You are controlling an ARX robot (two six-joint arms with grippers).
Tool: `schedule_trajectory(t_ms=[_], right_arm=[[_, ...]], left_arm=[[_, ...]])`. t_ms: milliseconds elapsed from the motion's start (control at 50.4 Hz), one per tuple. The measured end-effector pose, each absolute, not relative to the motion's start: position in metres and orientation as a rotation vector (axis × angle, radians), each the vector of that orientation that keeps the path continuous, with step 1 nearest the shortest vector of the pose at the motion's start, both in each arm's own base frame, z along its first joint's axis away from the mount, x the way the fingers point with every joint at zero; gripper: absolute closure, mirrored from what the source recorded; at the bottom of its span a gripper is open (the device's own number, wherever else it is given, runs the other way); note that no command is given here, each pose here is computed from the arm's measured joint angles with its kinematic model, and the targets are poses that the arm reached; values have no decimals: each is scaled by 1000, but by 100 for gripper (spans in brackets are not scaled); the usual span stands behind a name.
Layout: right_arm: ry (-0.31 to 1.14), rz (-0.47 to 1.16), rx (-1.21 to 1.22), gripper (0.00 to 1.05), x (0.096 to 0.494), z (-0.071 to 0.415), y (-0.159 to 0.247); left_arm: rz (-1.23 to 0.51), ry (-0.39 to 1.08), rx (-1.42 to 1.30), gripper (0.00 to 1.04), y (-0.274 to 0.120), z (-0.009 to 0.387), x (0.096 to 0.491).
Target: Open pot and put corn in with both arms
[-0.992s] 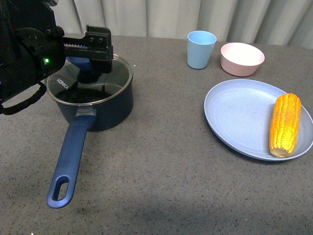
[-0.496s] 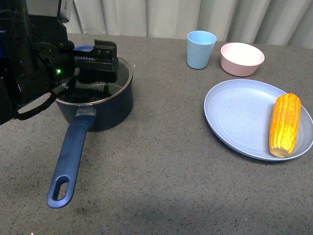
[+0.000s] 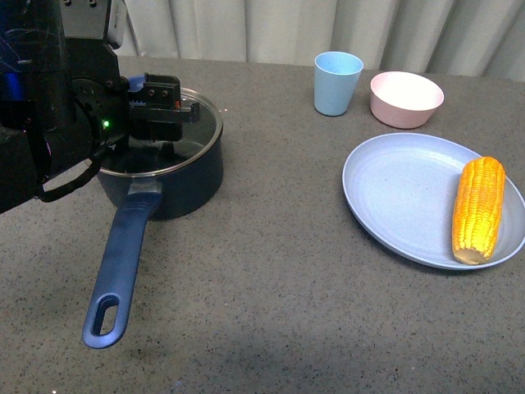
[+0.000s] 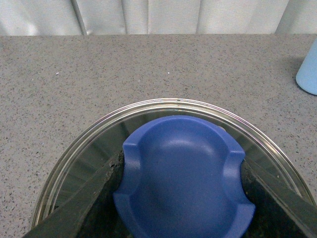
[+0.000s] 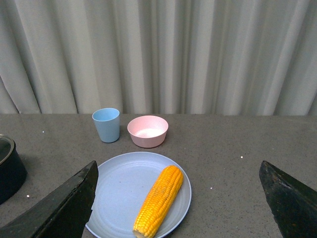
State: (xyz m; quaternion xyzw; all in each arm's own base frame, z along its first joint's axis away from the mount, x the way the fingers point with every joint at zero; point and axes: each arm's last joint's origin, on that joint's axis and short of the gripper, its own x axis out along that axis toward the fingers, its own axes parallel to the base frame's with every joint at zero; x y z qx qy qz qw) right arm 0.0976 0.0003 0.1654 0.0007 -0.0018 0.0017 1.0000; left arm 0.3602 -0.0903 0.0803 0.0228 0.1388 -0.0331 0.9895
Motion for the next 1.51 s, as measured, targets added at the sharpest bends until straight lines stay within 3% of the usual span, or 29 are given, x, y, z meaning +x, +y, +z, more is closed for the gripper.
schedule_trajectory(t_ms=[218,377,595,754,952,1130,1507], right_arm=[[-4,3,2,9,98,165,0],[-4,3,2,9,98,165,0],[-4,3,2,9,98,165,0],[-4,3,2,9,98,165,0],[-4,3,1,9,98,165,0],[-4,3,2,9,98,165,0],[-4,3,2,9,98,165,0]], left_arm=[[-65,275,27,47,-91,85,360],[-63,220,-18,47,-86,115,359],[20,126,-63,47,-43,148,365],[200,146,-111,47,18,119,365],[304,213,-130,47,51,85,363],[285,295,-117,47,49,51,365],[266,352,-83,47,45,25,370]])
